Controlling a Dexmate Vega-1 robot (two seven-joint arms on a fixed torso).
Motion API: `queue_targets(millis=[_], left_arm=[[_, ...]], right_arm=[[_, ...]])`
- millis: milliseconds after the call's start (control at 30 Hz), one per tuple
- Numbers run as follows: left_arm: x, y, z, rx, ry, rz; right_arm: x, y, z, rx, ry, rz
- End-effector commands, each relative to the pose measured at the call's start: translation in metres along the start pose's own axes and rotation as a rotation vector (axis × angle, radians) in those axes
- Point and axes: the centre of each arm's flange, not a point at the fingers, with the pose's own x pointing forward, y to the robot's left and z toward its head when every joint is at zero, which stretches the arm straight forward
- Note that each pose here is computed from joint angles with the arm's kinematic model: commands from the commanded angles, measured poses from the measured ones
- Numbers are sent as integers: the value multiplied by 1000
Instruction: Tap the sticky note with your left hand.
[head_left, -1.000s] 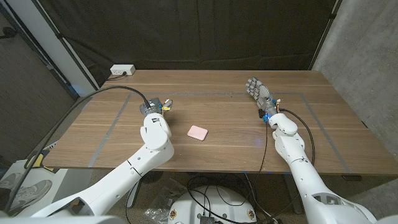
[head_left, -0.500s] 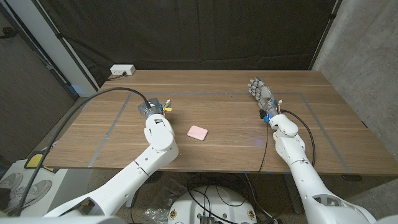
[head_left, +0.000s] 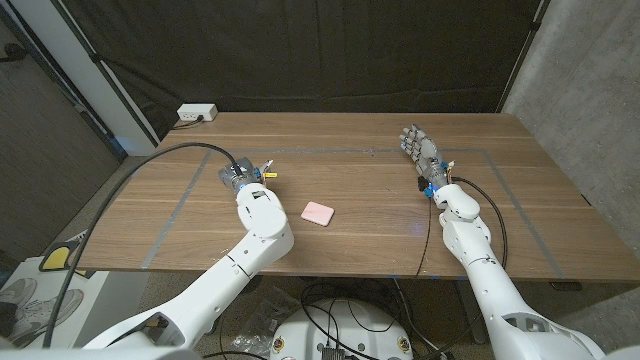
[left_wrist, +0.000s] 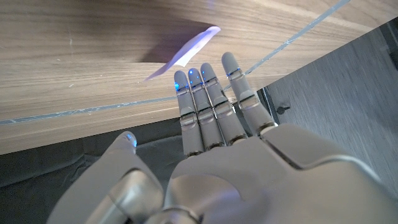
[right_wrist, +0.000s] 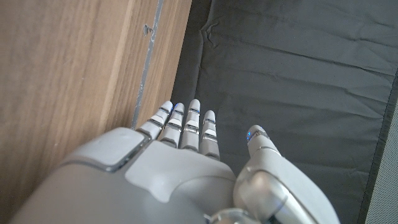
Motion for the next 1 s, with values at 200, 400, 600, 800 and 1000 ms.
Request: queue_targets(millis=[200,400,600,800,1000], left_arm=[[13,-12,-1,29,40,-58],[21,-17,-2,44,52,-81],[26,-20,-2,51,54,-102],[30,-21,-2,60,56,-115],[33,-21,-2,64,65,-125]], right_arm=[[3,1,1,-5,-5,-4],[4,1,0,-5,-5,-6],[5,1,1,-8,-15,-12],[7,2,1,-8,-20,-17],[9,3,0,-11,-26,-24]])
